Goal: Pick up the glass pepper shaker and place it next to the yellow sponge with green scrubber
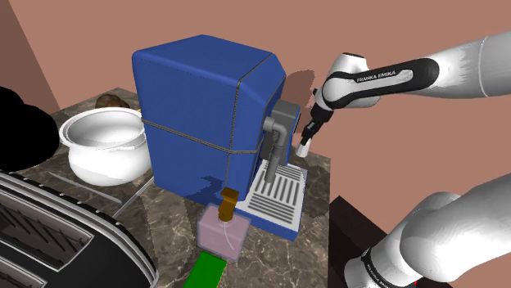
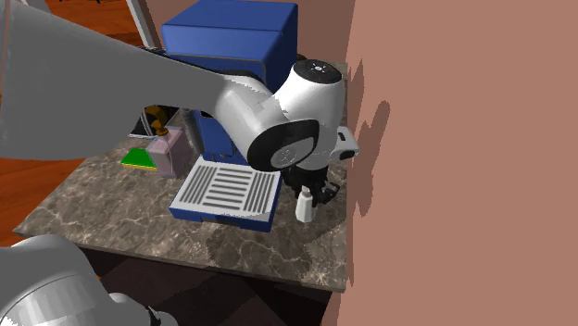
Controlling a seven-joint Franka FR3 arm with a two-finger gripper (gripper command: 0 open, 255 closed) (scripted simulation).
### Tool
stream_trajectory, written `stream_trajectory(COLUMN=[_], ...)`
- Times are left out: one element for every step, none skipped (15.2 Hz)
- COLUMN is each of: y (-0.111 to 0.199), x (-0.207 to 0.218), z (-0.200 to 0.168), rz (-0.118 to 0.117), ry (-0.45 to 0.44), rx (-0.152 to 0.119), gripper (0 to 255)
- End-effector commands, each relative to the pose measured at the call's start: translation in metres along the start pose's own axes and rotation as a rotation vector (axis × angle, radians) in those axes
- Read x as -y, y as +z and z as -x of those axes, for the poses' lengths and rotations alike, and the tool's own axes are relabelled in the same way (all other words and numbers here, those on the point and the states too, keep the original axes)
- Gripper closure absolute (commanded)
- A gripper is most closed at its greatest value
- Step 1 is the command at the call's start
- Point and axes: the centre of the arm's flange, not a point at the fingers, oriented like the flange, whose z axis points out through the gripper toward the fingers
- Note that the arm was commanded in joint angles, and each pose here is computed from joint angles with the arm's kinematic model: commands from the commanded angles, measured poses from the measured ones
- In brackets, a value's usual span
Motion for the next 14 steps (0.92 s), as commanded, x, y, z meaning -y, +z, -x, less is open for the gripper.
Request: stream_trajectory(y=[-0.010, -0.015, -0.021, -0.026, -0.031, -0.037, -0.042, -0.047, -0.052, -0.058, -0.063, -0.068, -0.073, -0.079], x=[-0.001, 0.000, 0.000, 0.000, 0.000, 0.001, 0.001, 0.001, 0.001, 0.001, 0.002, 0.002, 0.002, 0.002], z=[-0.001, -0.001, -0.002, -0.002, -0.002, -0.003, -0.003, -0.004, -0.004, -0.005, -0.005, -0.006, -0.006, -0.007], rz=[0.000, 0.000, 0.000, 0.000, 0.000, 0.000, 0.000, 0.000, 0.000, 0.000, 0.000, 0.000, 0.000, 0.000], ry=[0.000, 0.000, 0.000, 0.000, 0.000, 0.000, 0.000, 0.000, 0.000, 0.000, 0.000, 0.000, 0.000, 0.000], rx=[0.000, 0.000, 0.000, 0.000, 0.000, 0.000, 0.000, 0.000, 0.000, 0.000, 0.000, 0.000, 0.000, 0.000], gripper=[255, 255, 255, 255, 255, 255, 255, 255, 255, 255, 255, 255, 255, 255])
